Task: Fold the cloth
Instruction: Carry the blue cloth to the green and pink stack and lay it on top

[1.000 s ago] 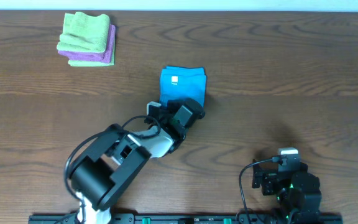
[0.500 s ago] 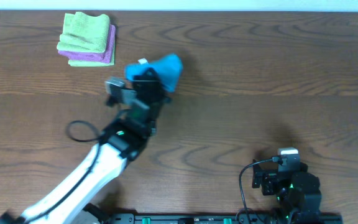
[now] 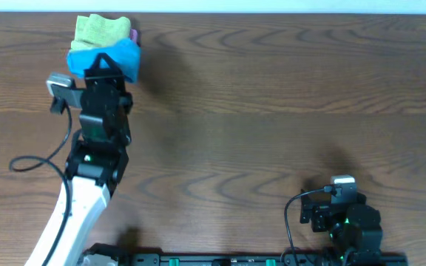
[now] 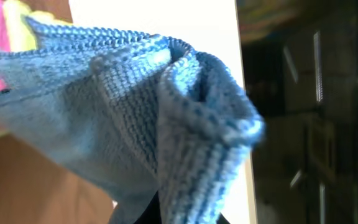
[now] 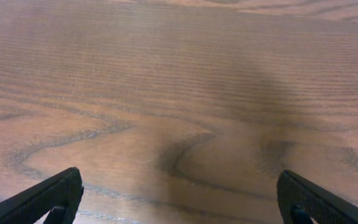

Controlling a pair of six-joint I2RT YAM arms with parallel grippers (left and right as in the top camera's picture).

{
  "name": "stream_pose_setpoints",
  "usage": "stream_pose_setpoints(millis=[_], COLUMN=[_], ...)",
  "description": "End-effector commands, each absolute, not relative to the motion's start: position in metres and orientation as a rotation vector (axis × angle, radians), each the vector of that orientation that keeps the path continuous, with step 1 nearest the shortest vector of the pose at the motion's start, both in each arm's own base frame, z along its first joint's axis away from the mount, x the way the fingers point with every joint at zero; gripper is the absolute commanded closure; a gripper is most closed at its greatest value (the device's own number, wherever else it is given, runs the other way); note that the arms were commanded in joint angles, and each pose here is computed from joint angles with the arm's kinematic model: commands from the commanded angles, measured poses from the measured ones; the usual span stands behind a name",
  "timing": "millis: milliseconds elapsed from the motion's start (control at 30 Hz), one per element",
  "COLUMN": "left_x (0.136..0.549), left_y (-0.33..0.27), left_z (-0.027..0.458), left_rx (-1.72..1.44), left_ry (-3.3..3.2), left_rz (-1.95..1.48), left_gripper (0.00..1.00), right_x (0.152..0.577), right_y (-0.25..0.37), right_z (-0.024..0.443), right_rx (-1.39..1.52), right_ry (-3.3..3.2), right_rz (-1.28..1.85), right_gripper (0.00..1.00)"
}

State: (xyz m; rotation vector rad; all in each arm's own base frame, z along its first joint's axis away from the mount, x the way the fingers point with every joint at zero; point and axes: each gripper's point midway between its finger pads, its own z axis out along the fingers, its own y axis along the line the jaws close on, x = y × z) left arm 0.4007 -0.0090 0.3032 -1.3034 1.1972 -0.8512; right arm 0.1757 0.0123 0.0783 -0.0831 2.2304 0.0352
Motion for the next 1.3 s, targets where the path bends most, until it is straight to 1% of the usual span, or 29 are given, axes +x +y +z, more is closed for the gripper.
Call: stream_pose_setpoints(millis=[0,200,367,533,700,933,1133,1267], left_x=[0.42,0.463,0.506,0.535,0.549,0.569,0.58,0.585], left_y=[0.005,0.025,0.026,0.028,0.038,0.044,0.052,0.059], left_z=[0.29,0.295,0.312,0.319,0.299,0.243,0.219,0.215], left_rx=[-1.299,-1.229,-1.123,-1.034,-1.053,-1.123,-1.156,-1.159], left_ry=[1.184,1.107,1.159,1.206,1.236,1.27,1.233,1.23], left_rz=[-0.8,-0.731,-0.633,-0.556,-0.533,-0.519,-0.543,-0.536], left_gripper=[0.94,0.94,0.94,0.94,0.94,0.93,0.93,0.93], right_x=[0.175,0.175,0.175,0.175,0.175,0.175,0.175,0.175], right_y=[0.008,0.008,0.009,0.008,0.008,0.009,0.008,0.008], right_z=[0.075,0.075,0.075,0.075,0.075,0.075,0.075,0.075], right_rx=[-0.049,-0.049,-0.049,-0.049,-0.049,-0.049,-0.049,-0.049], right_ry=[2.238,2.238,2.238,2.237,2.238,2.238,2.238,2.238], right_rz=[0.025,0.025,0.026,0.025,0.025,0.026,0.025,0.025], right_gripper=[0.01,0.01,0.01,0.01,0.01,0.01,0.01,0.01])
